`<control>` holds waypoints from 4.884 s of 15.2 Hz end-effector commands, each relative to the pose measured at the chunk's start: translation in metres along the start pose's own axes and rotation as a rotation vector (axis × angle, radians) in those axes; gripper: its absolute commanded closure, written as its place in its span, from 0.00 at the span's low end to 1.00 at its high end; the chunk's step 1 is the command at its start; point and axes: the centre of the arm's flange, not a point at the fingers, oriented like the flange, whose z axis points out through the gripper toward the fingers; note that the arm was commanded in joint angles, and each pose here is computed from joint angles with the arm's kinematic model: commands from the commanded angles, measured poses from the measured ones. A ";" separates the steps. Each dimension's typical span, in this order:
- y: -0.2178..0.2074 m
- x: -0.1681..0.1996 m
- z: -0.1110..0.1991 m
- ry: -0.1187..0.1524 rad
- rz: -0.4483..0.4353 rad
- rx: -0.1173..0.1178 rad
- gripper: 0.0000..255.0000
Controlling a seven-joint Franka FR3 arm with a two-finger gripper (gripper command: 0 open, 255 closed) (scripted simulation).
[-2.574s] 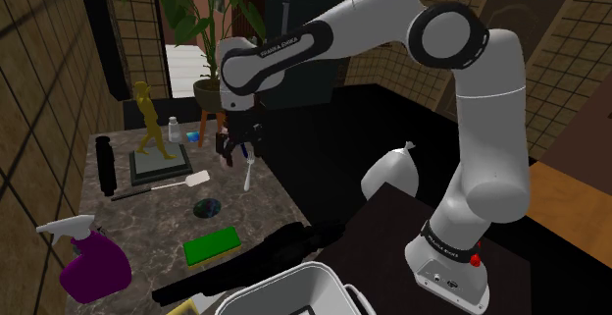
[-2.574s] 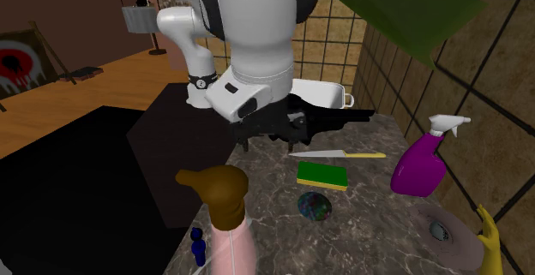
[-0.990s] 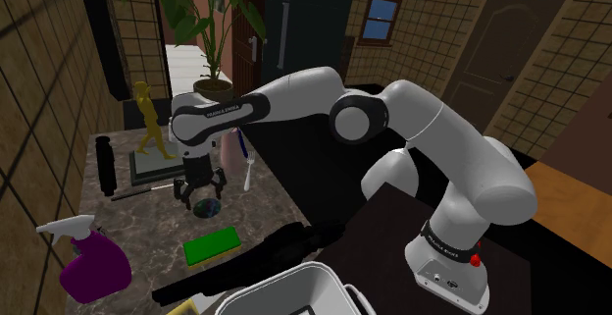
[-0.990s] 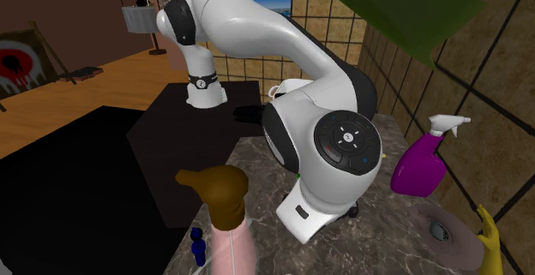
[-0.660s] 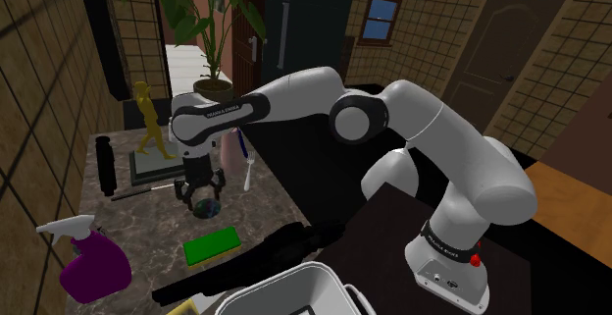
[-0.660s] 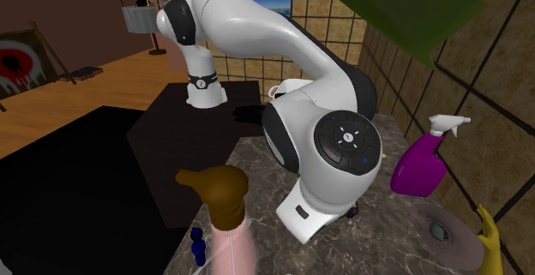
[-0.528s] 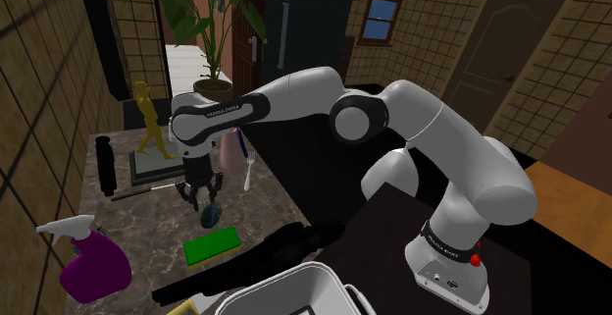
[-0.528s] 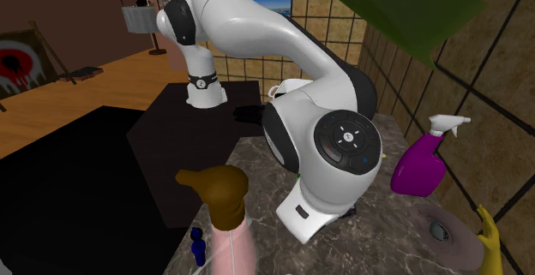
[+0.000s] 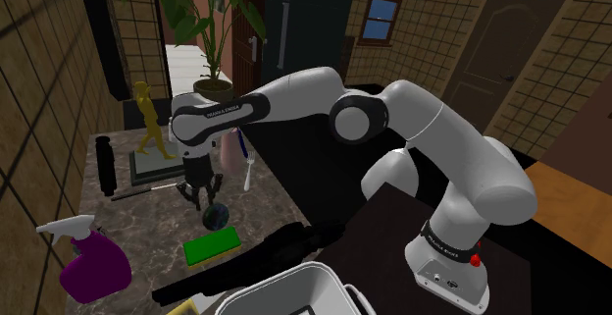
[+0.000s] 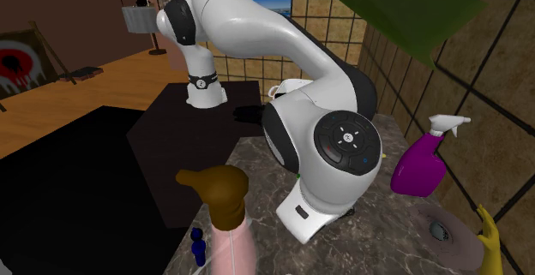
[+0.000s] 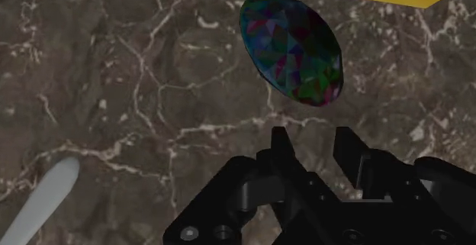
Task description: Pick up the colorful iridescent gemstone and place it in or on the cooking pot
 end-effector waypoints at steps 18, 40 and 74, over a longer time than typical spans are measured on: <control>0.031 -0.068 0.032 0.202 -0.230 0.148 0.00; 0.028 -0.090 -0.022 0.202 -0.230 0.148 1.00; 0.014 -0.229 -0.117 0.202 -0.230 0.148 1.00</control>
